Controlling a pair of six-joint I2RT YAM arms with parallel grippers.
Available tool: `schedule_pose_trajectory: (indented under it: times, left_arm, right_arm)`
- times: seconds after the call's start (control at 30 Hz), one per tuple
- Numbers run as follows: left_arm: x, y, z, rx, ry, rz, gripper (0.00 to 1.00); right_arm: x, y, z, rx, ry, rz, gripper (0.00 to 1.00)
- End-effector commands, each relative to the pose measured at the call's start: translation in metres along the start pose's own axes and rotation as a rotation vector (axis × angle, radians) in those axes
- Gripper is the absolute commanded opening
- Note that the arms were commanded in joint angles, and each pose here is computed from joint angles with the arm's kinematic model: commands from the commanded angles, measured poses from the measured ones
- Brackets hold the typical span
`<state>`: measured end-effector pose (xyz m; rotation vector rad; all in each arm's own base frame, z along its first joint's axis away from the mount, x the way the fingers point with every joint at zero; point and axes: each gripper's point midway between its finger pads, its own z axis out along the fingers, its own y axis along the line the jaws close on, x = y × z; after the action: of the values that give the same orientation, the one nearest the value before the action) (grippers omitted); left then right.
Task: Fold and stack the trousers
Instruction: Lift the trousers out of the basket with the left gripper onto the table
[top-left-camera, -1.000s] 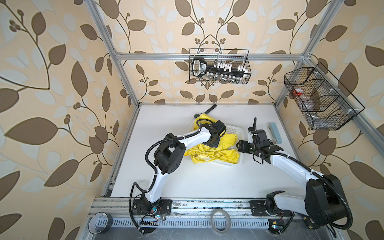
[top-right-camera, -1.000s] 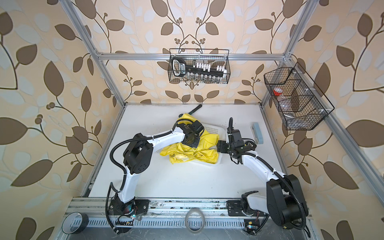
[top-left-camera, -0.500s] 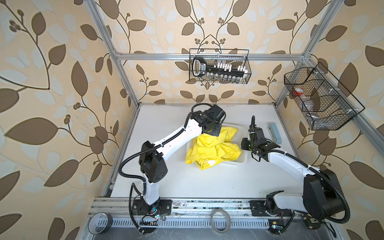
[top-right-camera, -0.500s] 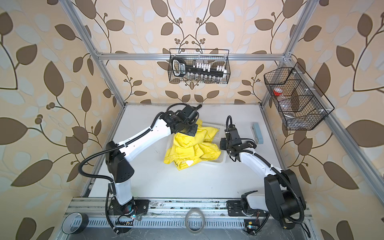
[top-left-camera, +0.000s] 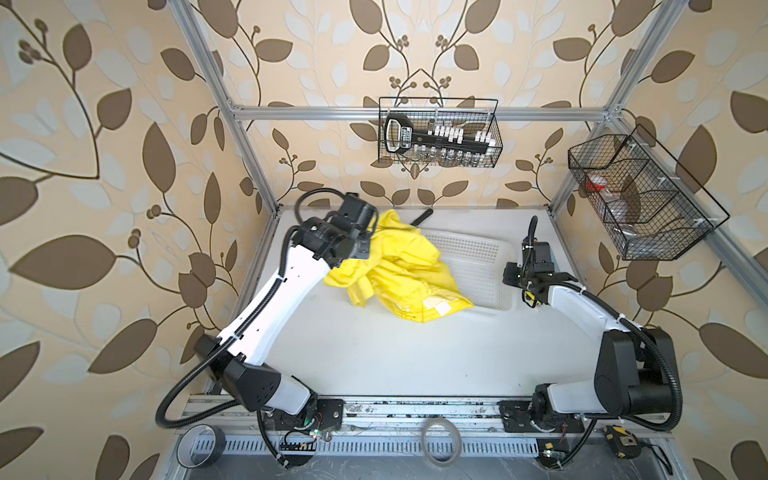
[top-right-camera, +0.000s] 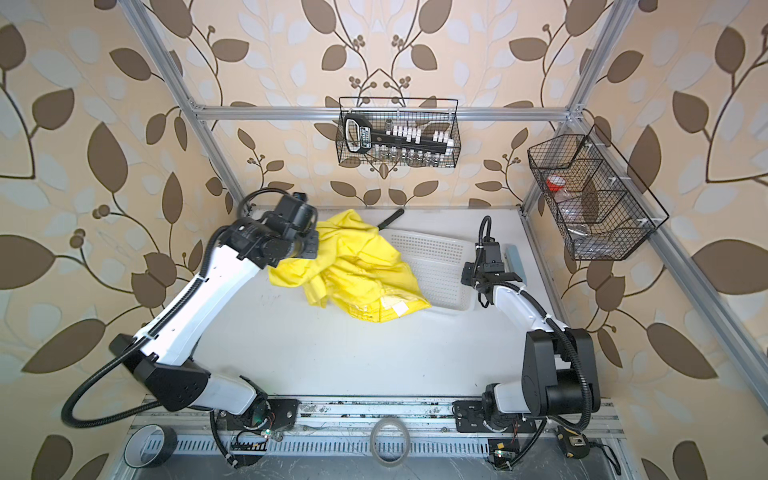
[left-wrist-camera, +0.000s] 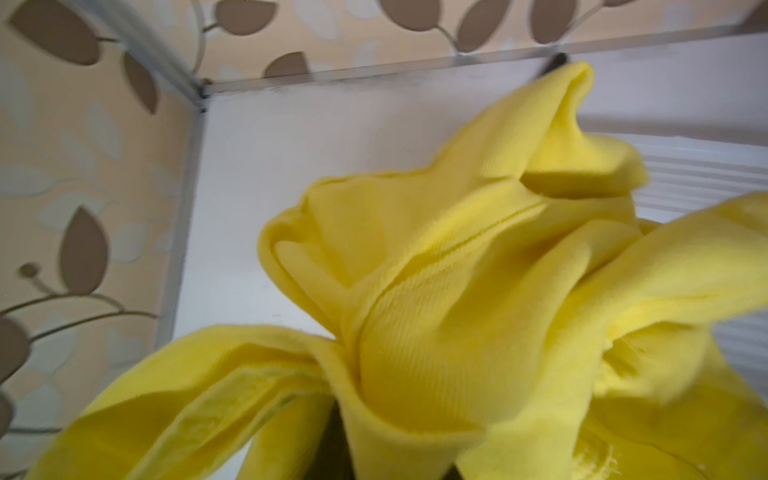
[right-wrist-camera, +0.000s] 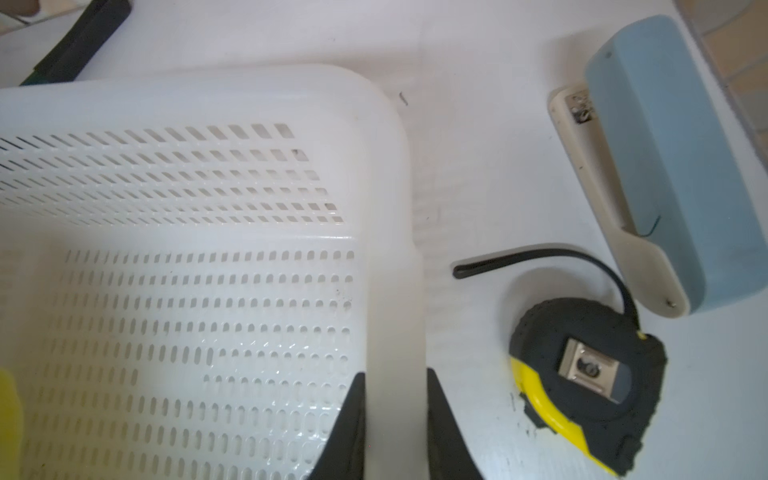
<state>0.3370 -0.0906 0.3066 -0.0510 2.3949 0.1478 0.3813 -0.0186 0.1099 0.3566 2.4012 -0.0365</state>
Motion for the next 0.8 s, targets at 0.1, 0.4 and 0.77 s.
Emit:
schedule_pose_trajectory:
  times: [0.1, 0.4, 0.77]
  left_arm:
    - [0.012, 0.101, -0.021, -0.290, -0.052, -0.094, 0.00]
    - [0.022, 0.195, -0.046, -0.623, -0.110, -0.251, 0.00]
    - [0.067, 0.093, 0.036, 0.000, 0.138, -0.289, 0.00]
  right_arm:
    - [-0.034, -0.024, 0.013, 0.103, -0.026, -0.054, 0.13]
    - [-0.078, -0.043, 0.040, 0.236, -0.068, -0.060, 0.13]
    - [-0.113, -0.042, 0.088, 0.228, -0.054, -0.122, 0.19]
